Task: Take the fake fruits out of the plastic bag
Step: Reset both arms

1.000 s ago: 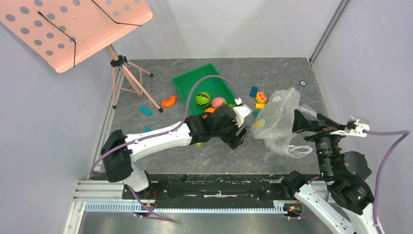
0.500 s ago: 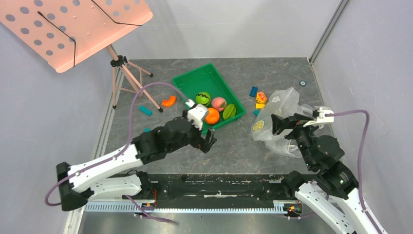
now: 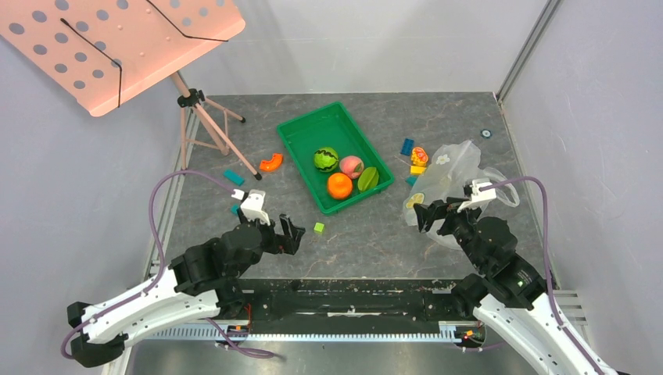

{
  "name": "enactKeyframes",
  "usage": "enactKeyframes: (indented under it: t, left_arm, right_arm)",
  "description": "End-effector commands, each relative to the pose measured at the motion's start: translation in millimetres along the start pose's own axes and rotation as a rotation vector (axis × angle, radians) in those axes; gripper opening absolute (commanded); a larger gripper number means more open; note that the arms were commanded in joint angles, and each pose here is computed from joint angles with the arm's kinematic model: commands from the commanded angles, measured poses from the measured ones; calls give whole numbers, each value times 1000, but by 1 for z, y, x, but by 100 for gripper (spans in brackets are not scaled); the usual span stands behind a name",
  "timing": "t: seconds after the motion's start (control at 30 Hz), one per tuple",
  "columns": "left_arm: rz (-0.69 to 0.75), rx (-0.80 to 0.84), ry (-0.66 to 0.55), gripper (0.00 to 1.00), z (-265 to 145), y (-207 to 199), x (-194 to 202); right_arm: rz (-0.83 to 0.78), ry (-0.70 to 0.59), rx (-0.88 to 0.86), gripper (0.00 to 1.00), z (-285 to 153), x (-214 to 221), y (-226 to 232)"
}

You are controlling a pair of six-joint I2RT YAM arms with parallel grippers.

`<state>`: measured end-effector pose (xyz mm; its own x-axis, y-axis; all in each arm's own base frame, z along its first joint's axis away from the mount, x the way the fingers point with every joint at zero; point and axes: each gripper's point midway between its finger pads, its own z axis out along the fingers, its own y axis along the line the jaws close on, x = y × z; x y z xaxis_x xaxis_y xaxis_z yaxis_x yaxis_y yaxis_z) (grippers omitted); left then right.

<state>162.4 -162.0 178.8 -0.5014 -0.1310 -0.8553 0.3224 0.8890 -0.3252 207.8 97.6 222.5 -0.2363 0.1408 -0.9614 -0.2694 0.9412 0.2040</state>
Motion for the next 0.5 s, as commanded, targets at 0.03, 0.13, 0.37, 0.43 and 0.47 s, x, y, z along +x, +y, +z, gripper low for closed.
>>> enactKeyframes:
  t: [0.03,0.13,0.37,0.43,0.47]
  left_arm:
    - [-28,-84,-38,100,-2,15,-8]
    - [-35,-82,-31,100,-3,16,-4]
    - [-49,-99,-33,100,-4,23,0]
    - [-48,-104,-36,100,-5,24,-1]
    - [-47,-107,-38,100,-5,25,-1]
  right_arm:
    - [5,-33,18,98,2,-7,-3]
    - [15,-43,15,98,1,-5,-3]
    - [13,-44,18,98,-1,-1,-5]
    - [14,-42,24,98,-1,0,-6]
    - [13,-41,26,98,-1,1,-7]
